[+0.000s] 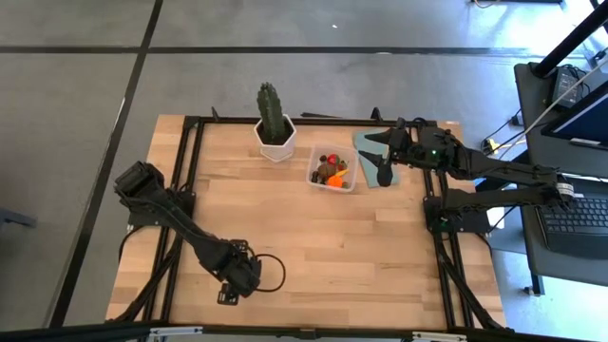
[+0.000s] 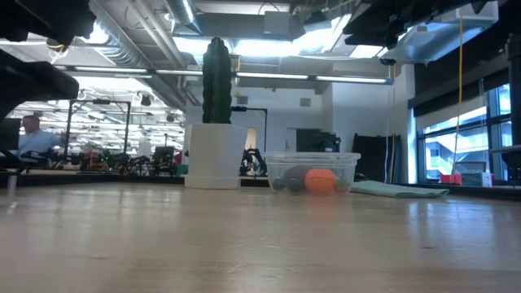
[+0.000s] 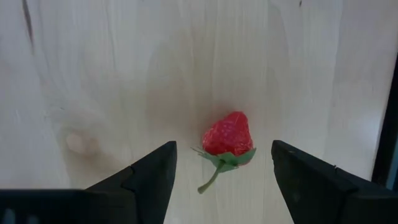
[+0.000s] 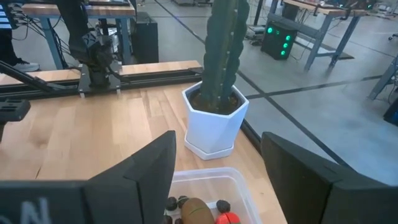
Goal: Pick and placing Produce into tupperware
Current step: Put the strawberry into the transparent bin
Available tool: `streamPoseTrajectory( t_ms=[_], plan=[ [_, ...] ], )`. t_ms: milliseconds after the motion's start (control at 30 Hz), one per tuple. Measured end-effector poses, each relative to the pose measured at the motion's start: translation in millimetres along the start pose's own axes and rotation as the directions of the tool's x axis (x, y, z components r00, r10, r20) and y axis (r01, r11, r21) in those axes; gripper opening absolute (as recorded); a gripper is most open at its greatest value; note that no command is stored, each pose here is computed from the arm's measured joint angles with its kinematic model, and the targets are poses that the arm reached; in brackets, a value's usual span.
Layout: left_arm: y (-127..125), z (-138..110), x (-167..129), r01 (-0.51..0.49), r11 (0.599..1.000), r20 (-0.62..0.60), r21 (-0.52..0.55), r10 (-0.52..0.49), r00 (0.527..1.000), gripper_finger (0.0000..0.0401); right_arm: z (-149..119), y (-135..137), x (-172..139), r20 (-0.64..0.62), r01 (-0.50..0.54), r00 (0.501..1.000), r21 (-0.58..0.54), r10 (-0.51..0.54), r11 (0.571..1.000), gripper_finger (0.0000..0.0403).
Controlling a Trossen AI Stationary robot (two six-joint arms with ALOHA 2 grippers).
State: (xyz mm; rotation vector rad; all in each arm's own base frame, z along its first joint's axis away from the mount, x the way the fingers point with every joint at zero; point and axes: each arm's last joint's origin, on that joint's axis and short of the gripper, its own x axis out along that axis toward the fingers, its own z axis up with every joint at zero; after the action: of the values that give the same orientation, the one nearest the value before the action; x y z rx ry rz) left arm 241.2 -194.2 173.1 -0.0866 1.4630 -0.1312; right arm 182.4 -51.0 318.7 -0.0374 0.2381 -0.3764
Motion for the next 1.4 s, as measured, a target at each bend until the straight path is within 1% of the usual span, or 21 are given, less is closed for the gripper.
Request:
streamPoseTrajectory(
  t_ms=[233, 533, 733, 1200, 1300, 1400],
  plan=[
    [-1.3, -0.8, 1.0, -0.003, 1.000, 0.000, 0.010, 0.003, 1.000, 0.0251, 0.0, 0.0, 0.0, 0.000, 0.000, 1.000, -0.001, 0.000, 1.000, 0.0239],
    [-5.5, -1.6, 30.2, -0.013, 1.000, -0.098, 0.013, 0.015, 0.995, 0.0251, 0.0, 0.0, 0.0, 0.000, 0.000, 1.000, -0.004, 0.000, 1.000, 0.0239],
    [-5.6, -0.6, 32.4, -0.022, 1.000, -0.098, -0.020, 0.020, 0.995, 0.0251, 0.0, 0.0, 0.0, 0.000, 0.000, 1.000, -0.004, 0.000, 1.000, 0.0239],
    [-5.5, 0.0, 33.4, -0.035, 0.998, -0.082, -0.048, 0.031, 0.996, 0.0250, 0.0, 0.0, 0.0, 0.000, 0.000, 1.000, -0.003, 0.000, 1.000, 0.0239],
    [-5.3, 0.1, 33.6, -0.040, 0.997, -0.080, -0.068, 0.035, 0.996, 0.0239, 0.0, 0.0, 0.0, 0.000, 0.000, 1.000, -0.003, 0.000, 1.000, 0.0239],
    [-4.8, 0.0, 33.9, -0.048, 0.996, -0.078, -0.072, 0.042, 0.996, 0.0214, 0.0, 0.0, 0.0, 0.000, 0.000, 1.000, -0.004, 0.000, 1.000, 0.0239]
  ],
)
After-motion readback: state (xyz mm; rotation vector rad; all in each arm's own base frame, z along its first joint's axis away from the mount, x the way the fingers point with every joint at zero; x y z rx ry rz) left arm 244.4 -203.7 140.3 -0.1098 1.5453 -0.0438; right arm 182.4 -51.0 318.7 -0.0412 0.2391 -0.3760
